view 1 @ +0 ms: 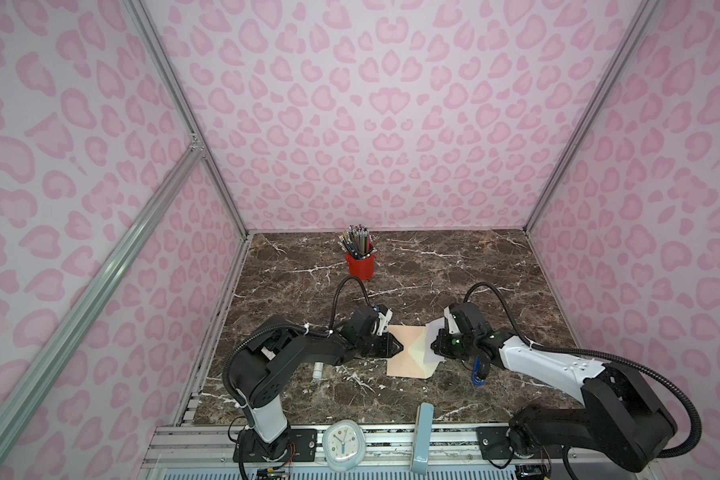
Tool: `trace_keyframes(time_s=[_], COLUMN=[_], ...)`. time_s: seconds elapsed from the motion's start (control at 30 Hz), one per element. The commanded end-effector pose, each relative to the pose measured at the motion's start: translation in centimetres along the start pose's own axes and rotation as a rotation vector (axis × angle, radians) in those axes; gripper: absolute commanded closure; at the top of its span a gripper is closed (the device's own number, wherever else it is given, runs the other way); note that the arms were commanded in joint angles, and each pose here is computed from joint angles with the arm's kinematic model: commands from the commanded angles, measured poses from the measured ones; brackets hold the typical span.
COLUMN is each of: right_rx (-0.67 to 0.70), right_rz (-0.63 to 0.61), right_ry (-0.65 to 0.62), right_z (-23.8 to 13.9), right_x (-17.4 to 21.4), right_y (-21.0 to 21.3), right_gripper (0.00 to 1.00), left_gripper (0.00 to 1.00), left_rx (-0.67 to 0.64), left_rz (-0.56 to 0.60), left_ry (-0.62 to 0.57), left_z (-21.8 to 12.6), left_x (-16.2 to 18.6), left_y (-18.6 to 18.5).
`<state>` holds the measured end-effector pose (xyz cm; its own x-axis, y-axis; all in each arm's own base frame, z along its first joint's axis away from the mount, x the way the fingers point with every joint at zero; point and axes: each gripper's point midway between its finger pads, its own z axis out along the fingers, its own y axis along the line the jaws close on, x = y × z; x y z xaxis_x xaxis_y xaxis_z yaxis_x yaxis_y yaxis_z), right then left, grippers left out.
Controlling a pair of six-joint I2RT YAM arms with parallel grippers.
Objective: Place the letter into the envelope and seal it
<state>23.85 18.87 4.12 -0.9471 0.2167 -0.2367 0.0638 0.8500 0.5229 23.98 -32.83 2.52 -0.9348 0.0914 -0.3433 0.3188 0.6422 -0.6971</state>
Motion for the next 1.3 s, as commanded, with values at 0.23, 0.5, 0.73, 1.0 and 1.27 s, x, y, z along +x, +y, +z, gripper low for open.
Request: trace_keyframes(time_s=[0.23, 0.5, 0.73, 1.0, 1.27], right_rx=[0.007, 0.007, 0.012, 0.031, 0.016], right_rz=[0.043, 0.047, 0.044, 0.058, 0.084], right_ry=[0.075, 0.067, 0.055, 0.072, 0.088], right_z=[0.7, -0.5, -0.9, -0.4, -0.5], right_x=[1.1, 0.0, -0.8, -0.3, -0.2], right_y=[-0.8, -0.8, -0.7, -1.4, -1.2], right_gripper=[0.86, 0.68, 0.79, 0.88, 0.91], left_gripper=[0.73, 0.73, 0.74, 0.74, 0.74], left_rx=[-0.012, -0.017, -0.022, -0.022, -0.02], left_rz=[-0.002, -0.006, -0.007, -0.009, -0.012], left_ry=[-0.008, -0.003, 0.0, 0.007, 0.008], left_z=[0.2, 0.3, 0.4, 0.5, 0.7], left_x=[-0.3, -0.2, -0.1, 0.1, 0.0], left_y=[0.7, 1.1, 1.3, 1.5, 1.6])
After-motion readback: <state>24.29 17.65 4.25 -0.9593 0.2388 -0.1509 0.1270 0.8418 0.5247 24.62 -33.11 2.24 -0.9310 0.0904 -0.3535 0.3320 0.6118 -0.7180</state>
